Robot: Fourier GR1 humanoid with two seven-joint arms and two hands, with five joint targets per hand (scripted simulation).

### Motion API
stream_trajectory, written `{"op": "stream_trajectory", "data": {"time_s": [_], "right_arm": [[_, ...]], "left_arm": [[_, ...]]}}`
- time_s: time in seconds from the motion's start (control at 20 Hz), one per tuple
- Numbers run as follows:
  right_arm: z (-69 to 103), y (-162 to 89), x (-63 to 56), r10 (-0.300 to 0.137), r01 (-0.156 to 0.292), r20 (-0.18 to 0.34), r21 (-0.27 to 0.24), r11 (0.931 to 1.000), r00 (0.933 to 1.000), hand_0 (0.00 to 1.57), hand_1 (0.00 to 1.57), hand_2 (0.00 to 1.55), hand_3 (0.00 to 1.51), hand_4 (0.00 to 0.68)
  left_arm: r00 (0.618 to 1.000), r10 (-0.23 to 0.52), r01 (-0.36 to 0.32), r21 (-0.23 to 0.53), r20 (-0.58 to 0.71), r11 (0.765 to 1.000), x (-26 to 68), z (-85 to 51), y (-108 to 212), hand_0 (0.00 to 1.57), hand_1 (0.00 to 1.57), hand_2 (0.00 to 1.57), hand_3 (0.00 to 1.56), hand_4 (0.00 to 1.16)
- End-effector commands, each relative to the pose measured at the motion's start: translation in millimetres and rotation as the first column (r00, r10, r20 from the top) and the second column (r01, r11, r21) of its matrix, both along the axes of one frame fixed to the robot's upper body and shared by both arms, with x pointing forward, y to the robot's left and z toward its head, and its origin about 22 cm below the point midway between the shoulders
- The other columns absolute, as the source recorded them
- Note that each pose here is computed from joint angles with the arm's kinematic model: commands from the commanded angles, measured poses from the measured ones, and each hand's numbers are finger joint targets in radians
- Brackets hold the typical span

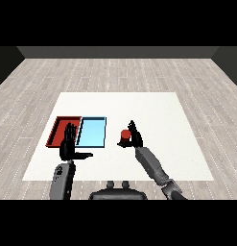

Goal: Pick the red can and put it in the red box

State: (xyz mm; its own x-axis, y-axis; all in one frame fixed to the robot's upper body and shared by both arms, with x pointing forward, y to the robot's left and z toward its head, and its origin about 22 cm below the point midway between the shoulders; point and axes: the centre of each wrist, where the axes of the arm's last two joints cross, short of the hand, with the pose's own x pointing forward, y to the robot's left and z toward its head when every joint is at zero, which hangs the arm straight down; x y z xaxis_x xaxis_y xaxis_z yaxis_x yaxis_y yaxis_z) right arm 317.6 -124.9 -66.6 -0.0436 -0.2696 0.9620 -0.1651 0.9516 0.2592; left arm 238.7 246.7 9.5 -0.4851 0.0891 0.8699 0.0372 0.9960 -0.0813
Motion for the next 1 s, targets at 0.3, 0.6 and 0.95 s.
{"op": "stream_trajectory", "data": {"time_s": [0.3, 0.6, 0.95], "right_arm": [[14.5, 28.7, 7.9, 0.002, -0.002, -0.008, -0.030, 0.9996, 1.0000, 0.00, 0.00, 0.00, 0.00, 0.000], [4.6, 15.4, 13.2, 0.002, -0.004, -0.044, -0.028, 0.9996, 0.9990, 0.00, 0.00, 0.00, 0.00, 0.000], [5.0, 30.4, 15.3, -0.023, 0.017, -0.082, -0.081, 0.9966, 0.9963, 0.00, 0.00, 0.00, 0.00, 0.000]], "left_arm": [[1.000, -0.002, 0.002, -0.003, 0.004, 1.000, -11.4, 20.0, 0.5, 0.00, 0.00, 0.00, 0.00, 0.00], [1.000, 0.007, -0.007, -0.002, 0.015, 1.000, -16.9, -8.1, 15.2, 0.00, 0.00, 0.00, 0.00, 0.00], [1.000, -0.012, 0.012, -0.017, 0.019, 1.000, 0.6, -7.3, -2.1, 0.00, 0.00, 0.00, 0.00, 0.00]]}}
